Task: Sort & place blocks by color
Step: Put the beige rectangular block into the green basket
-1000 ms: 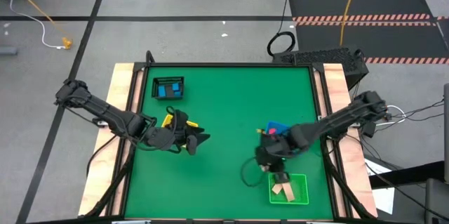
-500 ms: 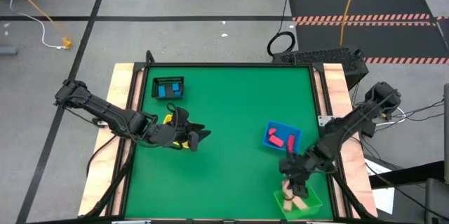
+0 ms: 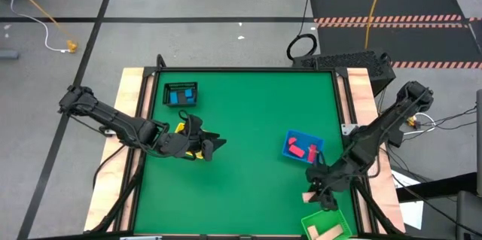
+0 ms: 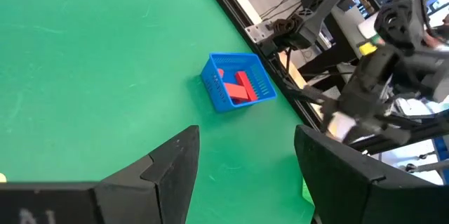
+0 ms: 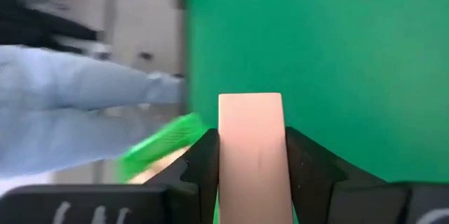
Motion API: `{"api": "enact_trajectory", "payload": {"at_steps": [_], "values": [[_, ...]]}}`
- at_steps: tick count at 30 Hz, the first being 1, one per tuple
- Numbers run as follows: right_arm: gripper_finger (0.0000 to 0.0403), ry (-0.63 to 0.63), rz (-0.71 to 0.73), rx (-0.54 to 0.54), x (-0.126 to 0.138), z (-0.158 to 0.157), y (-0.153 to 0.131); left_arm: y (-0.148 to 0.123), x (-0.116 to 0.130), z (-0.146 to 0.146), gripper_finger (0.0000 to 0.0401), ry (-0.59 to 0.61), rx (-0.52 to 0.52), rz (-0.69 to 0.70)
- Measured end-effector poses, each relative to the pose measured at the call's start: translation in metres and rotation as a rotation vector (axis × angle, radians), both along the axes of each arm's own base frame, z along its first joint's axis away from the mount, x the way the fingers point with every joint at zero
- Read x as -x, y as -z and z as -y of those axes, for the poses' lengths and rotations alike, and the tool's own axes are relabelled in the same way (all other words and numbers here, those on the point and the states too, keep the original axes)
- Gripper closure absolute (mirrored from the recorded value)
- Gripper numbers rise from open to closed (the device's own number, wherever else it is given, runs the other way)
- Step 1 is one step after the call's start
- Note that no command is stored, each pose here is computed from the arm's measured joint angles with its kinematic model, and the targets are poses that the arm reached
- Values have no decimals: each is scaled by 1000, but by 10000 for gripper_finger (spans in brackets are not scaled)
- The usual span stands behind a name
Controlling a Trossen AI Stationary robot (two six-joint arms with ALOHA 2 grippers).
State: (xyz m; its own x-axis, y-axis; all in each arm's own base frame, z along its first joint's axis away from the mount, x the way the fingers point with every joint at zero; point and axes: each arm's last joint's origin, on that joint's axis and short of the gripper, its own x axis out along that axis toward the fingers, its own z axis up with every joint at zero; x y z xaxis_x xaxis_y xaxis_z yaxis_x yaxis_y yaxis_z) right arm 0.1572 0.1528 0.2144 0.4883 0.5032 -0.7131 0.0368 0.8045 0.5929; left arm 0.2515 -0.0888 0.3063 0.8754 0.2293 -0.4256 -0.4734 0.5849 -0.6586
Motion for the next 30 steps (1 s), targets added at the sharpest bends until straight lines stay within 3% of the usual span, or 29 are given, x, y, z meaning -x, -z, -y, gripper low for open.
{"api": "enact_trajectory", "payload": {"at_steps": [5,9,25,30], "values": [[289,-76,-72,-136,19,-2,-14,0,0,0,167,3,-6,-2],[289,-211,-122,-201,32,-16,-16,0,0,0,167,4,-8,-3],[283,-320,-188,-62,29,-45,22,0,0,0,167,11,-24,-8],[275,-325,-173,-71,24,-52,28,0,0,0,167,18,-20,-9]]}}
